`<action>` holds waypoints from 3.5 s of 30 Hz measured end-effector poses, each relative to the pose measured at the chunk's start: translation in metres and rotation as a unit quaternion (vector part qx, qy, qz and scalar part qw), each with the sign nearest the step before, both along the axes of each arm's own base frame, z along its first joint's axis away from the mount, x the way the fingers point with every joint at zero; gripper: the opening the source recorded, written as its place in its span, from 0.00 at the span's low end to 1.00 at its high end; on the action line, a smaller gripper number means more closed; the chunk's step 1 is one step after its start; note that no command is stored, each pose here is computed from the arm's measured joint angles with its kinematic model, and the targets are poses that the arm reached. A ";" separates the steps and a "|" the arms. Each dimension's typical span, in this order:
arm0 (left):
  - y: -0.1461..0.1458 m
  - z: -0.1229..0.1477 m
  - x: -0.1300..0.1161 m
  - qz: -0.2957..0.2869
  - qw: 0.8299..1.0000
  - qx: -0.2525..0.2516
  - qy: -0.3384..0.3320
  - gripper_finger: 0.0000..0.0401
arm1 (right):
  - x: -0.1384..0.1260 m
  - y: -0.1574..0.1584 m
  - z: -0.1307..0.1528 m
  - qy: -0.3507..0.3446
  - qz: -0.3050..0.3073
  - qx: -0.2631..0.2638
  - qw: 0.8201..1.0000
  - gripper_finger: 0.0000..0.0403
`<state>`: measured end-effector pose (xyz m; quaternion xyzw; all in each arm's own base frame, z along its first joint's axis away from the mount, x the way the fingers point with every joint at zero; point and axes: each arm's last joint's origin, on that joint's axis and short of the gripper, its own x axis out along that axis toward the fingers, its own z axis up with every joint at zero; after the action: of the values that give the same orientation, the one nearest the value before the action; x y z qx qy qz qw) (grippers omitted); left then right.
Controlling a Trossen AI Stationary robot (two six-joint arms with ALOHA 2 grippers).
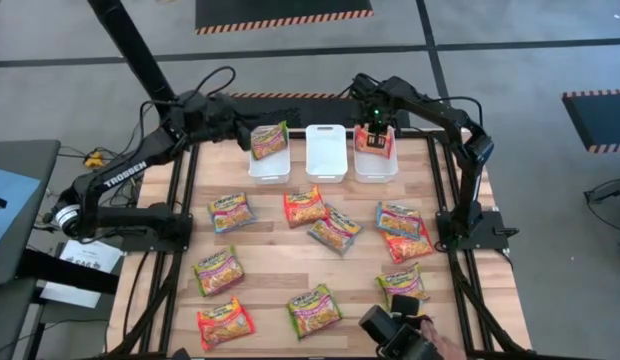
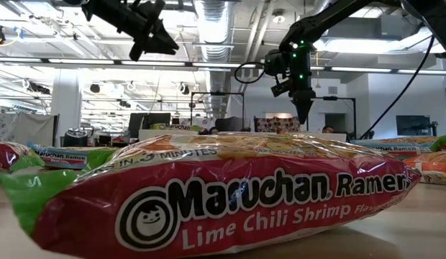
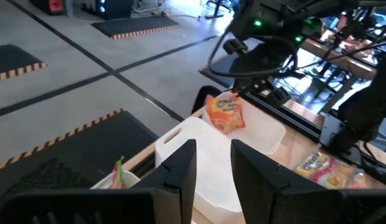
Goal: Sort Maruchan noodles
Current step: Put the orange noodle pack into the right white bin, then put the blue noodle pack into the middle white bin
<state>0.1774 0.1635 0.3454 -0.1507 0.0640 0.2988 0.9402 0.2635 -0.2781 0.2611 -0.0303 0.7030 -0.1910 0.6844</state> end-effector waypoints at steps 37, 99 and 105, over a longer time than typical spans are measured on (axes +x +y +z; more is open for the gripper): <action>-0.004 0.020 -0.007 -0.066 0.992 -0.026 -0.107 0.21 | -0.032 0.064 0.123 -0.197 -0.100 0.158 0.962 0.33; -0.014 0.019 -0.012 -0.139 0.985 -0.044 -0.089 0.21 | -0.095 0.195 -0.046 -0.103 -0.420 0.267 0.861 0.57; -0.014 0.019 -0.012 -0.138 0.985 -0.044 -0.089 0.21 | -0.082 0.197 -0.062 -0.059 -0.411 0.270 0.869 0.57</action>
<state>0.1656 0.1494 0.3644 -0.2080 0.0134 0.1482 0.9668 0.1818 -0.0810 0.1990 0.4584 0.6346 -0.2591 0.5657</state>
